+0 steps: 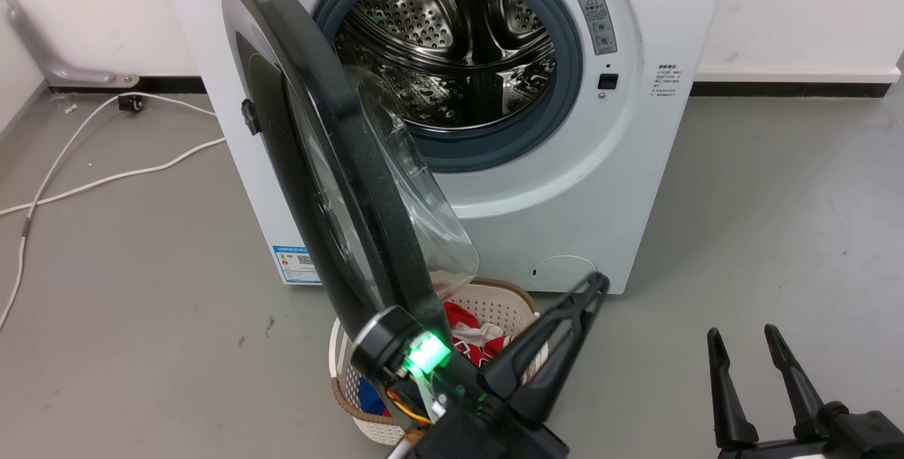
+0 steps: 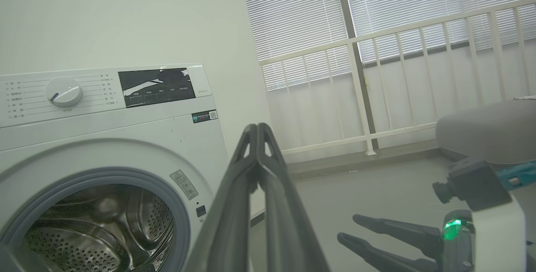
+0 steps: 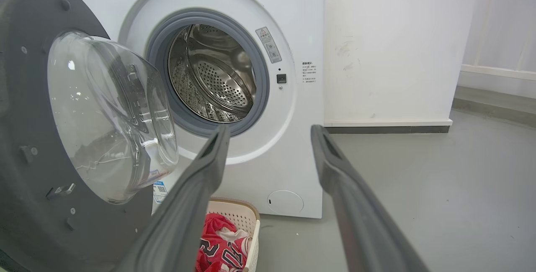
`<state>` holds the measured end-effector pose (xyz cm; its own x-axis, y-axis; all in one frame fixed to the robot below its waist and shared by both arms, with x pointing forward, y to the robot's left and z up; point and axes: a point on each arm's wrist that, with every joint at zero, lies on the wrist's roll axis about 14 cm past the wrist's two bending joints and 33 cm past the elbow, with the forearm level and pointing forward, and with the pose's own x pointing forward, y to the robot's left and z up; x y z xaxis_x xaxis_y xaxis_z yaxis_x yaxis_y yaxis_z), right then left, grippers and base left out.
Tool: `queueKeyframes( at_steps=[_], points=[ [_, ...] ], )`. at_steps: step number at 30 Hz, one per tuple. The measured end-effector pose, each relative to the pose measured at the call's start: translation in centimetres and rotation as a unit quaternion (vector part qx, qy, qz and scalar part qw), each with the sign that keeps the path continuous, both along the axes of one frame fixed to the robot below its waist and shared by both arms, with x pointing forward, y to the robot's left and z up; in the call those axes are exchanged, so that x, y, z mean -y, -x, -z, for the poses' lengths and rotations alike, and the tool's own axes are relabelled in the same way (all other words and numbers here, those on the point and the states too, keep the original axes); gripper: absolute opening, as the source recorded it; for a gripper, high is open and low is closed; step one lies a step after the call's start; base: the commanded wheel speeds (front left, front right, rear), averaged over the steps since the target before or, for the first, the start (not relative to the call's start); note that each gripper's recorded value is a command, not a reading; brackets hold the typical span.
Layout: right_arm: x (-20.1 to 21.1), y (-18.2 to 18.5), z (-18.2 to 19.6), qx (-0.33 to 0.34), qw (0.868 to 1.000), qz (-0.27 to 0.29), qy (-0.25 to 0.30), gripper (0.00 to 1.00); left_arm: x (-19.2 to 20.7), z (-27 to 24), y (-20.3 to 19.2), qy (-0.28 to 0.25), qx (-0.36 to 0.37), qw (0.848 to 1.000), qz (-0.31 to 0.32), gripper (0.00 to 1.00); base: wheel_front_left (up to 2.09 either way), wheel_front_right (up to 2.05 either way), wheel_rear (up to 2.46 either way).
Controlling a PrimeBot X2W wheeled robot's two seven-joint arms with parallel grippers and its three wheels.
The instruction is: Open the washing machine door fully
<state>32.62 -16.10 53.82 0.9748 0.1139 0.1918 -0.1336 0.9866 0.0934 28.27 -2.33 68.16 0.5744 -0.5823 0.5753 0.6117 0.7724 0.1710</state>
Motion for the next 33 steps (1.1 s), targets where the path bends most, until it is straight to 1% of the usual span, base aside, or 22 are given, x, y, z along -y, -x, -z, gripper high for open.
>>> queueKeyframes(
  at_steps=[3,11,21,26,27,29,33],
  points=[
    [-0.1,-0.1,0.1,-0.002,1.000,-0.001,0.000,1.00,0.4,1.2,0.0,-0.005,-0.020,1.000,0.006,0.00,0.00,0.00,0.00],
    [-0.7,-0.6,0.4,-0.007,1.000,-0.011,0.001,1.00,0.2,4.7,-0.7,-0.018,-0.079,0.997,-0.005,0.00,0.00,0.00,0.00],
    [-1.1,-0.8,1.0,-0.016,1.000,-0.018,-0.001,1.00,0.0,9.6,-0.8,-0.037,-0.157,0.987,-0.009,0.00,0.00,0.00,0.00],
    [-1.1,-0.9,0.9,-0.015,1.000,-0.017,-0.001,1.00,-1.0,12.0,-1.5,-0.047,-0.195,0.979,-0.027,0.00,0.00,0.00,0.00],
    [-1.1,-0.8,1.1,-0.018,1.000,-0.017,-0.001,1.00,-1.6,12.9,-1.8,-0.049,-0.210,0.976,-0.037,0.00,0.00,0.00,0.00],
    [-1.0,-0.8,1.1,-0.019,1.000,-0.016,-0.001,1.00,-1.9,13.3,-2.0,-0.050,-0.215,0.974,-0.042,0.00,0.00,0.00,0.00],
    [-0.9,-0.7,1.3,-0.021,1.000,-0.014,-0.002,1.00,-3.7,13.7,-3.1,-0.043,-0.225,0.971,-0.072,0.00,0.00,0.00,0.00]
  ],
)
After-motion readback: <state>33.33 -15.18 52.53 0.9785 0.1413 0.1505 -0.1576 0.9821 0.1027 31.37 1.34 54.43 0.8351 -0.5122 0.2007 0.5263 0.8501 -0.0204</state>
